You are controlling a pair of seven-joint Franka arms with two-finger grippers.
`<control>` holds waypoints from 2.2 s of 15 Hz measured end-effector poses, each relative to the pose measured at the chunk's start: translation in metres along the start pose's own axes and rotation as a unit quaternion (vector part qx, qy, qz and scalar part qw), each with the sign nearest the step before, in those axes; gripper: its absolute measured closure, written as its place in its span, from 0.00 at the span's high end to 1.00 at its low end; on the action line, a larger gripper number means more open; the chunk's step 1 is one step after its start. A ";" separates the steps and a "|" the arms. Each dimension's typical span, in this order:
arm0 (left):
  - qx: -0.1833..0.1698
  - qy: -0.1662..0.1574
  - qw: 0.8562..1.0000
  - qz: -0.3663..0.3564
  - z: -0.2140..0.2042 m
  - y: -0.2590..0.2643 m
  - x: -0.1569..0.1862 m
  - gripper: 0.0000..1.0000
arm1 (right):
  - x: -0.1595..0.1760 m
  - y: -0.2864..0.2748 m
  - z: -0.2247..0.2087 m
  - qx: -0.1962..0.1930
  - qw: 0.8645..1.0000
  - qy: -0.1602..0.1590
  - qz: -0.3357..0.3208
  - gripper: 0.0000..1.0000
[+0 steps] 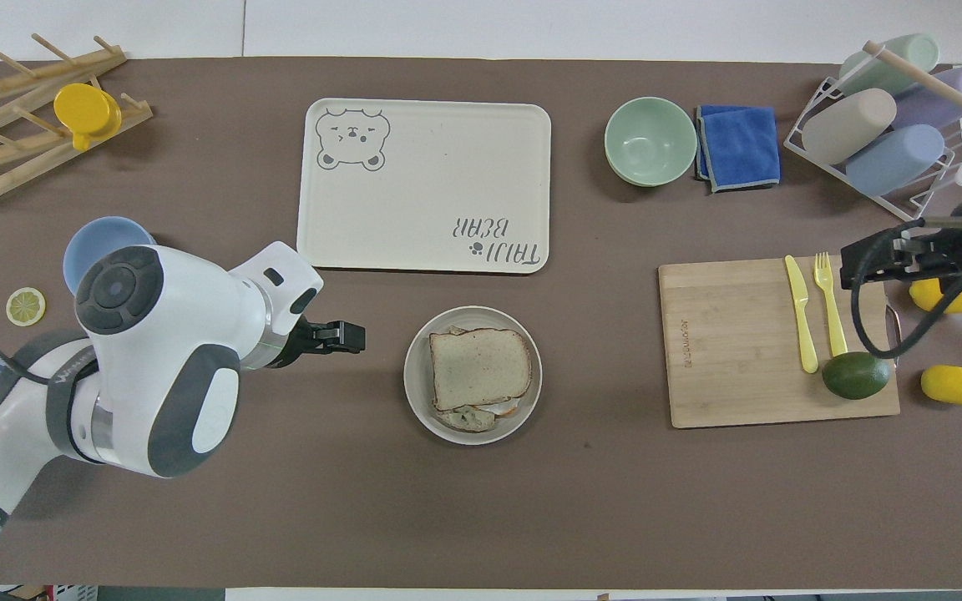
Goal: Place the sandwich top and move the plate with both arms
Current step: 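Withdraw the right gripper while the left gripper reaches toward the plate, then grasp the rim of the white plate with the left gripper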
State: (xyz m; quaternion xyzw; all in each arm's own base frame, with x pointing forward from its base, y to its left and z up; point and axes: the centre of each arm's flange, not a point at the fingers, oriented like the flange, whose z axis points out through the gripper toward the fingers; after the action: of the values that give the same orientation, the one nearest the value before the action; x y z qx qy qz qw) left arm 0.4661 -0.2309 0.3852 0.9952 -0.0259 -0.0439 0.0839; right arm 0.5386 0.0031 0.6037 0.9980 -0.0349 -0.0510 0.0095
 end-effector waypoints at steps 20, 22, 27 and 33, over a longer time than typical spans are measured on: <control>-0.037 -0.014 0.999 -0.007 0.095 0.062 -0.041 0.77 | 0.006 0.042 0.011 0.005 1.000 -0.018 -0.016 1.00; -0.036 -0.015 0.999 -0.008 0.097 0.062 -0.041 0.70 | 0.006 0.042 0.011 0.005 1.000 -0.017 -0.016 1.00; -0.036 -0.015 0.999 -0.008 0.097 0.062 -0.041 0.60 | 0.005 0.043 0.009 0.005 1.000 -0.015 -0.015 1.00; -0.037 -0.017 0.999 -0.003 0.104 0.070 -0.044 0.15 | 0.004 0.042 0.006 0.005 1.000 -0.012 -0.017 1.00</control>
State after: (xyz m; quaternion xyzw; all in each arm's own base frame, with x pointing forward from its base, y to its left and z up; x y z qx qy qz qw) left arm 0.4098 -0.3145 0.2981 0.9906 -0.0226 -0.0623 0.1197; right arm 0.5394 -0.0388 0.5987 0.9979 -0.0187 -0.0626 0.0033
